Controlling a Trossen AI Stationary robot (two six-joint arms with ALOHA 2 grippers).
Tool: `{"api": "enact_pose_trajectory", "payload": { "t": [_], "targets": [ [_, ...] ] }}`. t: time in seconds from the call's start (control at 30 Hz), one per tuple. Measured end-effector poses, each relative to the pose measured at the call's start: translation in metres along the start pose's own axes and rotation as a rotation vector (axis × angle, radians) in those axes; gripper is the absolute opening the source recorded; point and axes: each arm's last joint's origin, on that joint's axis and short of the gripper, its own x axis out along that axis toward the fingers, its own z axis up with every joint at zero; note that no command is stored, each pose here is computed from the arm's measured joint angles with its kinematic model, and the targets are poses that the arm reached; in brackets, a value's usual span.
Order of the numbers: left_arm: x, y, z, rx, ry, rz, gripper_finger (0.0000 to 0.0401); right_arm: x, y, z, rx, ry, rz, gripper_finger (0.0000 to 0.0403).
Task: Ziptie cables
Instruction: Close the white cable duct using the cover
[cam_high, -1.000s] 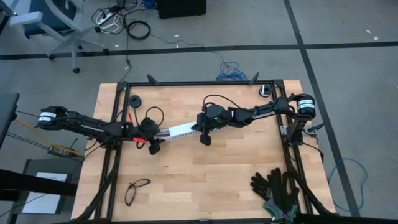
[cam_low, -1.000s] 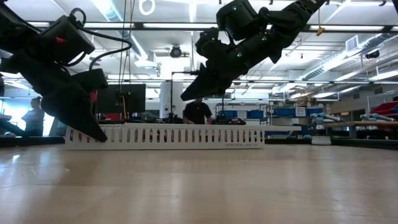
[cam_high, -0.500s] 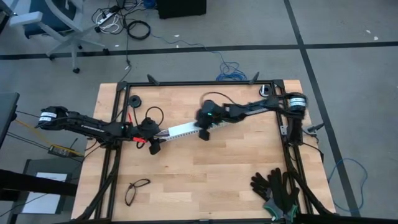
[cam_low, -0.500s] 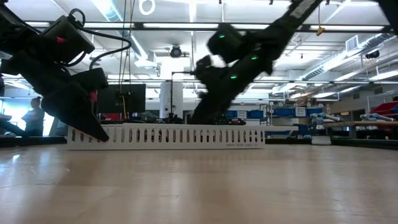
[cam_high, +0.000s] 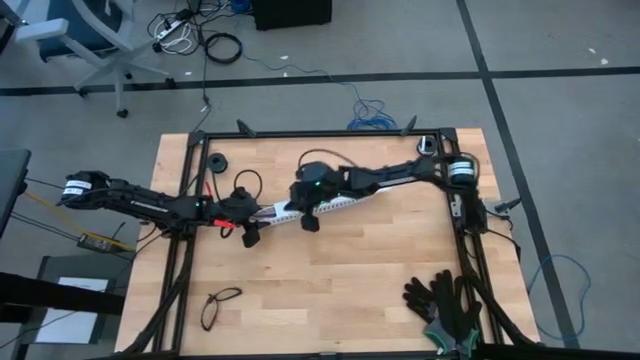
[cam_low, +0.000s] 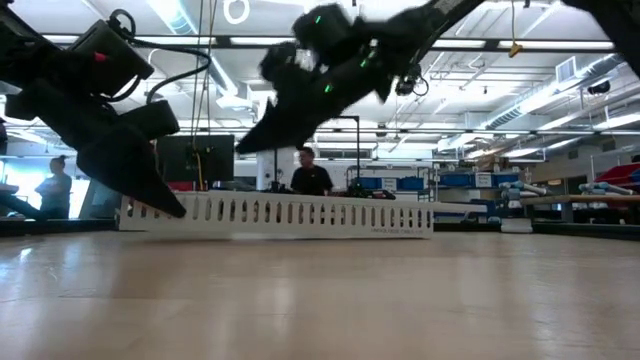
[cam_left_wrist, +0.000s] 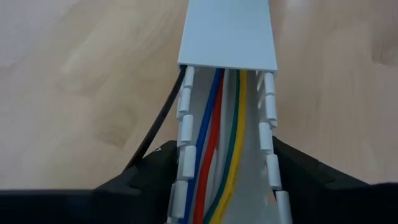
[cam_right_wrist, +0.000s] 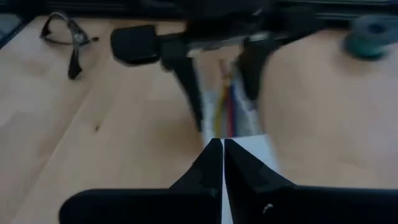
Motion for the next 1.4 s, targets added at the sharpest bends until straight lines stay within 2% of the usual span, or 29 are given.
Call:
{"api": "enact_pose_trajectory", "payload": {
  "t": [0.23,0.33,0.43,0.53,0.63,0.73,0.87,0.97,1.07,1.27,1.33,1.4],
  "targets": [
    [0.001,-0.001,0.001,0.051,-0.011,-0.008,0.0204,-0.062,0.001,-0.004,0.053,0.142,-0.134,0.0],
    [0.003,-0.001,0.0,0.072,-0.005,-0.007,0.0204,-0.073,0.0,-0.024,0.117,0.242,-0.171,0.0],
    [0.007,-0.002,0.001,0.074,-0.014,-0.009,0.0204,-0.063,-0.003,-0.049,0.165,0.307,-0.167,0.0],
    [0.011,-0.002,-0.002,0.076,0.002,-0.009,0.0204,-0.029,-0.01,-0.06,0.19,0.271,-0.088,0.0],
    [0.014,-0.003,-0.003,0.073,0.001,-0.007,0.0204,0.016,-0.018,-0.059,0.18,0.23,-0.008,0.0],
    [0.016,-0.004,-0.002,0.046,0.0,-0.008,0.0204,0.043,-0.019,-0.046,0.13,0.19,0.054,0.0],
    [0.017,-0.004,-0.002,0.04,0.002,-0.024,0.0204,0.04,-0.01,-0.02,0.017,0.144,0.018,0.0],
    [0.017,-0.005,-0.002,0.042,0.003,-0.028,0.0204,0.017,-0.003,0.006,-0.037,0.112,0.012,0.0],
    [0.017,-0.005,-0.002,0.042,0.004,-0.027,0.0204,-0.012,0.0,0.029,-0.038,0.118,0.009,0.0],
    [0.017,-0.005,-0.002,0.045,0.004,-0.027,0.0204,-0.032,-0.004,0.007,0.029,0.419,-0.083,0.0],
    [0.017,-0.005,-0.002,0.046,0.004,-0.027,0.0204,-0.031,-0.009,0.0,0.069,0.463,-0.092,0.0],
    [0.017,-0.005,-0.002,0.046,0.002,-0.027,0.0204,-0.017,-0.014,-0.014,0.097,0.451,-0.061,0.0]
  ]
}}
